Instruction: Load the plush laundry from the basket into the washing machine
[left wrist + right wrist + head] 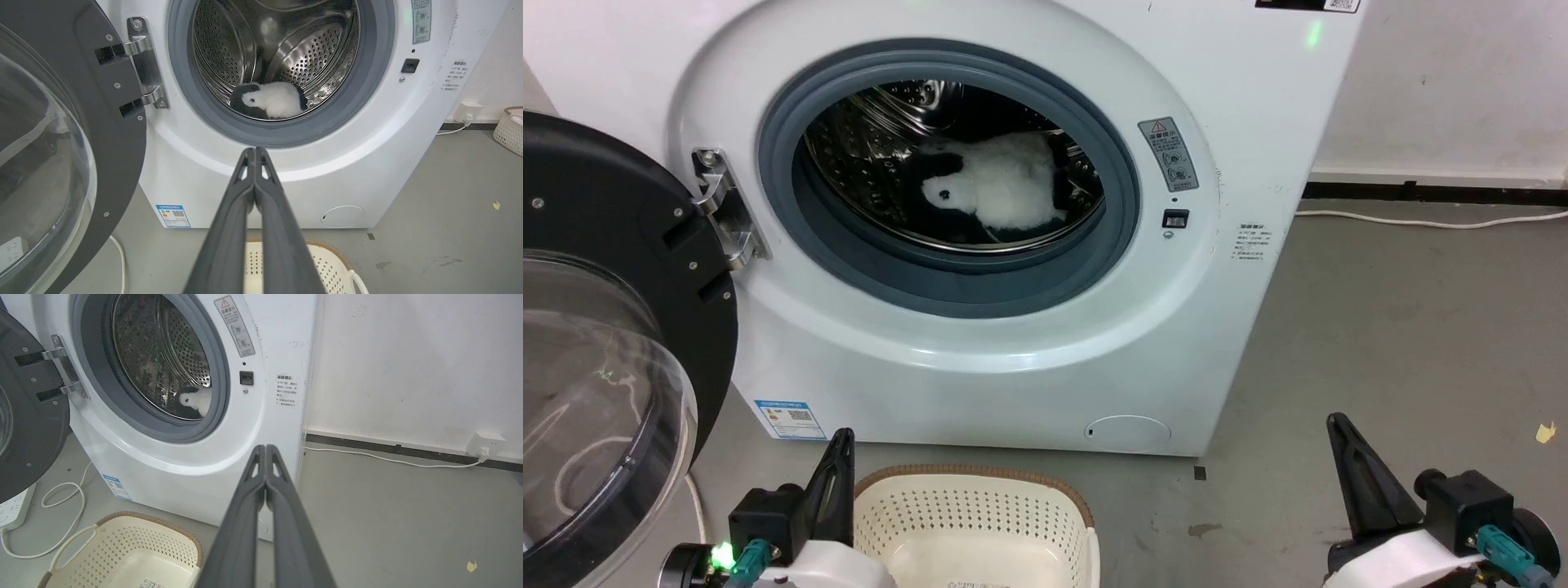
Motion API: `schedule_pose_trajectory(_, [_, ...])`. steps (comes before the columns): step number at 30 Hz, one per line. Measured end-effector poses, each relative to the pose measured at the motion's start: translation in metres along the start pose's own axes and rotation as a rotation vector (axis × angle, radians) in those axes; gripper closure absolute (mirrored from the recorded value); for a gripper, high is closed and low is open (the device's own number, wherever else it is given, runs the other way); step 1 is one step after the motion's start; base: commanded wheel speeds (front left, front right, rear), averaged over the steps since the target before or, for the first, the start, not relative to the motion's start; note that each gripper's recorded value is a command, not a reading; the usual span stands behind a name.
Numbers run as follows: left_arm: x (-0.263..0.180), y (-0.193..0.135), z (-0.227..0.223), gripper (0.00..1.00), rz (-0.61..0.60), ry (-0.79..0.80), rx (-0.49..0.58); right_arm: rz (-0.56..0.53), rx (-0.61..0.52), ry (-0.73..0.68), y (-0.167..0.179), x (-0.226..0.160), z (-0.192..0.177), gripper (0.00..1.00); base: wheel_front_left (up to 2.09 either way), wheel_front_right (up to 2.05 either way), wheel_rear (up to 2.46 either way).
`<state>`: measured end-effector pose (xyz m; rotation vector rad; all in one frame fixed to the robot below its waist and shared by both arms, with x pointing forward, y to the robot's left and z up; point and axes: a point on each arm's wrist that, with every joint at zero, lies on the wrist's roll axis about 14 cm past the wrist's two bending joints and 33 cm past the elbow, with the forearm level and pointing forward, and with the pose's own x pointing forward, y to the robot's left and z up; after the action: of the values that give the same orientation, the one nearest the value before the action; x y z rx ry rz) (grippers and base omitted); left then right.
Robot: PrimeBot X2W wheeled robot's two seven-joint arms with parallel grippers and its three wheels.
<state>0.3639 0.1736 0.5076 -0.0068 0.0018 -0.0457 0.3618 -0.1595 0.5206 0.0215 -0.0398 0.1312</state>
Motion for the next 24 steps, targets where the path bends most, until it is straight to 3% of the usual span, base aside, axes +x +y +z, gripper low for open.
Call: schedule_pose_trajectory(24, [0.0035, 0.0002, 0.0077, 1.00, 0.015, 0.003, 0.021, 0.003, -0.029, 0.022, -0.0001, 0.0042, 0.0021, 1.00, 0.00, 0.00, 0.00])
